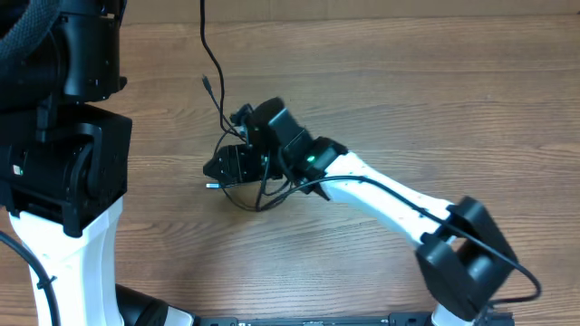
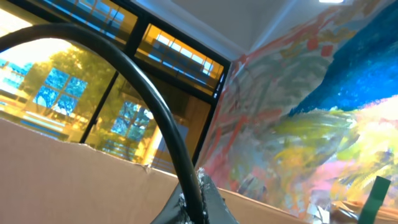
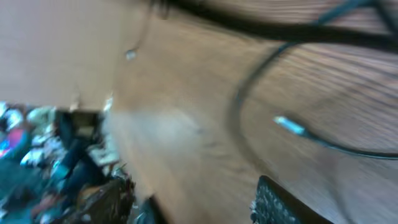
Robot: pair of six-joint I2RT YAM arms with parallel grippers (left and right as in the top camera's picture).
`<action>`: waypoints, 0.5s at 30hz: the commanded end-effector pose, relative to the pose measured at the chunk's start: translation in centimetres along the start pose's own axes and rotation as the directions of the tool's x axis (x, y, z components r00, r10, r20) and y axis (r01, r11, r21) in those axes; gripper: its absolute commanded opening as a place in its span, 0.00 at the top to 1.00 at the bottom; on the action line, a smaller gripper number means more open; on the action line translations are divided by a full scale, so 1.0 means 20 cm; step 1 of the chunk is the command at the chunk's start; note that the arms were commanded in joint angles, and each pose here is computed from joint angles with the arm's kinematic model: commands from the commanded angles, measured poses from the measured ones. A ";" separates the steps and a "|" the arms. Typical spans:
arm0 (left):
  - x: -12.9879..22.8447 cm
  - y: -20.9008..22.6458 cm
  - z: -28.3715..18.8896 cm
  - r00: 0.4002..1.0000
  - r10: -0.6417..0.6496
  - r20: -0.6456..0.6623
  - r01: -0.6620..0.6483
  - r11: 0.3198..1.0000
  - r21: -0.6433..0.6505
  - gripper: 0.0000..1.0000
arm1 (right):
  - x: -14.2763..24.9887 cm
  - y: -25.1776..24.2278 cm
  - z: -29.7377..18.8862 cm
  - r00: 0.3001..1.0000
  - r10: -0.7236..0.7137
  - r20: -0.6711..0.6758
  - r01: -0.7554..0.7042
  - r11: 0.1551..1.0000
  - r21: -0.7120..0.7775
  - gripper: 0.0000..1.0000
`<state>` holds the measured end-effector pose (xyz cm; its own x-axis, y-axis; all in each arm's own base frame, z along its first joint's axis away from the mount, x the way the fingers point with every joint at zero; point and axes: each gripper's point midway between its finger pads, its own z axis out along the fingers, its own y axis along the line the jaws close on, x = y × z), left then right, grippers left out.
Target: Untangle cables
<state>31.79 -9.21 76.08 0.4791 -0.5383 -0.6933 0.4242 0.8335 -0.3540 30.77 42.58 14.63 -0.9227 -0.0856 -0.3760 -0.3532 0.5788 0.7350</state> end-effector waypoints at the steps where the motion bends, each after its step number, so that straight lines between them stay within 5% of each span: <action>1: -0.05 0.01 -0.01 0.999 0.022 0.027 -0.021 1.000 -0.010 0.96 | -0.13 -0.31 0.12 0.982 0.048 0.181 -0.084 0.978 0.194 0.36; 3: -0.06 0.01 -0.01 0.999 0.020 0.036 -0.020 1.000 -0.008 0.96 | -0.12 -0.36 0.22 0.983 0.036 0.180 -0.068 0.982 0.176 0.35; 4: -0.07 0.01 -0.01 0.999 0.020 0.041 -0.019 1.000 -0.009 0.96 | -0.09 -0.40 0.27 0.985 0.049 0.166 -0.079 0.981 0.178 0.42; 6: -0.08 0.09 -0.01 0.996 0.072 0.053 -0.066 0.992 -0.106 0.96 | -0.07 -0.51 0.21 0.985 0.103 0.137 -0.134 0.960 0.246 0.85; 7: -0.08 0.13 -0.02 0.993 0.105 0.052 -0.095 0.983 -0.155 0.96 | -0.07 -0.58 0.13 0.981 0.146 0.126 -0.177 0.941 0.288 0.92; 13: -0.09 0.48 -0.05 0.961 0.272 -0.041 -0.268 0.896 -0.354 0.96 | -0.07 -0.84 -0.62 0.956 0.281 0.087 -0.285 0.815 0.504 0.96; 15: 0.00 0.51 -0.05 0.952 0.276 -0.132 -0.304 0.895 -0.326 0.96 | -0.05 -0.82 -0.64 0.968 0.251 -0.007 -0.224 0.879 0.421 0.94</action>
<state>34.91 -0.67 72.62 0.5151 -0.3117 -0.7984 0.0001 0.9316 -0.3636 35.74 22.21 9.24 -0.9701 0.1841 -0.1581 0.1014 0.8995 0.4251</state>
